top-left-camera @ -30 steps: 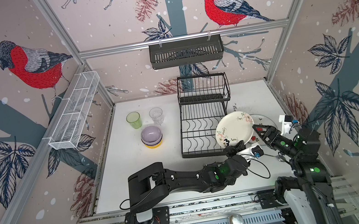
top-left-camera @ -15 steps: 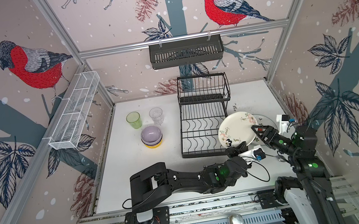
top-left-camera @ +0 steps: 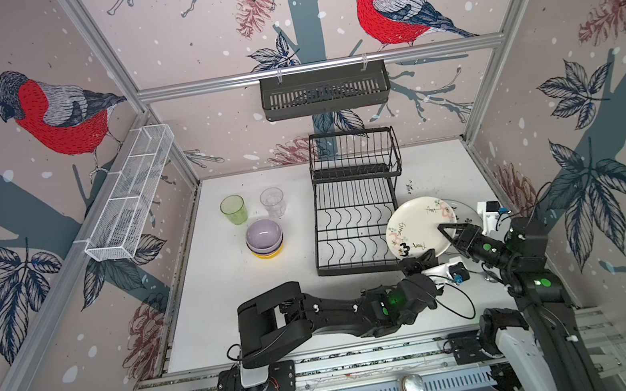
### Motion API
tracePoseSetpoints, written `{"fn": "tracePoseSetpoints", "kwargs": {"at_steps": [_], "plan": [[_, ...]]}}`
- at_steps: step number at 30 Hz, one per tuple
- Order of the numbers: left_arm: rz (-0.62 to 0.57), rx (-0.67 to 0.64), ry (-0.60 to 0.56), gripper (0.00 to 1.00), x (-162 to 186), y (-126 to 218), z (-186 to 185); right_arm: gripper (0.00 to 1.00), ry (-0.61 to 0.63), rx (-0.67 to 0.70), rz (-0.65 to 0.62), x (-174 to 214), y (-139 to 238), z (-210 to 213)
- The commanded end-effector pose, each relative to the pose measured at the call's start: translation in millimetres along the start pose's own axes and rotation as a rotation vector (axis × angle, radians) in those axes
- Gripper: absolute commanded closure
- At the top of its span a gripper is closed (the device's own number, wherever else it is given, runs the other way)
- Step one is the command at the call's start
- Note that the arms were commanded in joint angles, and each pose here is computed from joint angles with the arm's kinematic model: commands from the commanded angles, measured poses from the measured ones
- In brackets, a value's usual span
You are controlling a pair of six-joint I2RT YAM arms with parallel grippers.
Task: Unload the mixed dishes from the dish rack
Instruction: 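Close the right gripper on the white floral plate rim beside the left gripper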
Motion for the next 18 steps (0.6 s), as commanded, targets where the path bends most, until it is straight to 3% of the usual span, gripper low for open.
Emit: {"fn": "tracePoseSetpoints", "kwargs": {"at_steps": [1, 8, 12, 18], "plan": [[-0.116, -0.040, 0.100, 1.00, -27.0, 1.8, 10.2, 0.80, 0.050, -0.031, -0.004, -1.7, 0.2, 5.1], [-0.096, -0.048, 0.098, 1.00, -22.3, -0.3, 8.2, 0.98, 0.046, -0.016, -0.007, -1.9, 1.1, 4.1], [-0.085, -0.062, 0.108, 1.00, -20.0, 0.1, 9.8, 0.99, 0.042, -0.008, -0.009, -1.3, 1.6, 3.2], [-0.073, -0.074, 0.115, 0.57, -17.7, 1.1, 11.5, 1.00, 0.036, -0.018, -0.022, -2.6, 2.8, 5.4]]}}
Point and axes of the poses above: each gripper's point midway between its finger pads, its own y axis back along the fingers, its own z axis along the line the jaws close on, x = y × z, the point moved 6 cm from there along y, back along the fingers, and after that the axes turned 11 degrees about y, right-handed, at the moved point
